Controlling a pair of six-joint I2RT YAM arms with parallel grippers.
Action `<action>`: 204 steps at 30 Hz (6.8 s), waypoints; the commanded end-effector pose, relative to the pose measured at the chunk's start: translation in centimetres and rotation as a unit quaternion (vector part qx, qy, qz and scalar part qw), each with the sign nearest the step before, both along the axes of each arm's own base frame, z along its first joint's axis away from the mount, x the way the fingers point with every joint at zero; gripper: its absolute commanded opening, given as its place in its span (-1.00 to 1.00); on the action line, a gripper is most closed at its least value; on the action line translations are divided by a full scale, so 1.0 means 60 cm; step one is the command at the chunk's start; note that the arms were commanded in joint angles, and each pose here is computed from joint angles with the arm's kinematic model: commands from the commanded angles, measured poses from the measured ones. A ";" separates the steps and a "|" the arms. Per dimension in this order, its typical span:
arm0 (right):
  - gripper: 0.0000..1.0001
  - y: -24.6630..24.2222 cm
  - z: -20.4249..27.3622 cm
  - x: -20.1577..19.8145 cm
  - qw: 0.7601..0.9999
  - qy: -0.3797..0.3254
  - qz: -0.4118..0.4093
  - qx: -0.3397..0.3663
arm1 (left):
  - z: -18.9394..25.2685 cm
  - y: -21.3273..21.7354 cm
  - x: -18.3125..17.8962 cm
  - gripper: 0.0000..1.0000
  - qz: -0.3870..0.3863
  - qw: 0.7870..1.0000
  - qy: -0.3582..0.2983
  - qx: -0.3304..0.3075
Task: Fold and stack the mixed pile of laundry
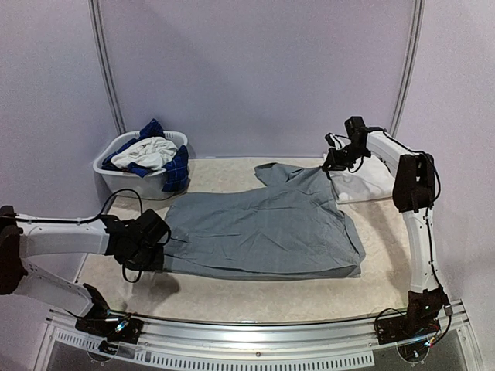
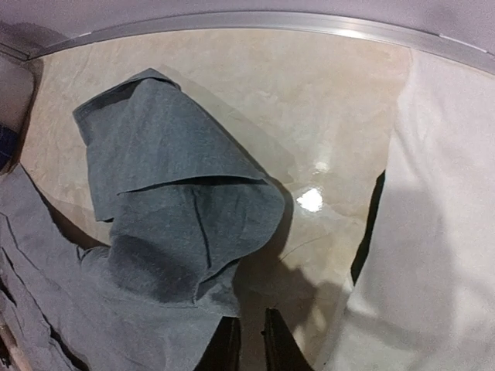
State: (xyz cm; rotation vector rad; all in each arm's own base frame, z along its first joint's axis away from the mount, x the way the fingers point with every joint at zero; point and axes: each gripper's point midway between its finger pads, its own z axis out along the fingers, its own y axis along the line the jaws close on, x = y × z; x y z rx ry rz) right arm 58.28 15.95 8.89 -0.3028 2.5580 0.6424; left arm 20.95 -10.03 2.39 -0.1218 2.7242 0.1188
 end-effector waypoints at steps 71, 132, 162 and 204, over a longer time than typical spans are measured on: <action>-0.97 -0.200 -0.085 -0.651 0.880 0.149 -0.342 -0.295 | 0.128 -0.001 0.061 0.60 -0.002 0.985 -0.169 -0.038; -0.05 -0.130 -0.072 -0.139 0.977 0.109 -0.171 -0.065 | 0.002 -0.150 0.354 0.23 -0.144 0.988 -0.025 -0.059; -1.00 -0.123 -0.045 -0.133 0.981 0.088 -0.166 -0.049 | -0.006 -0.162 0.424 -0.18 -0.137 0.986 -0.036 -0.082; -1.00 -0.109 -0.034 -0.129 0.984 0.081 -0.154 -0.026 | -0.029 -0.197 0.452 -0.29 -0.143 0.987 -0.025 -0.063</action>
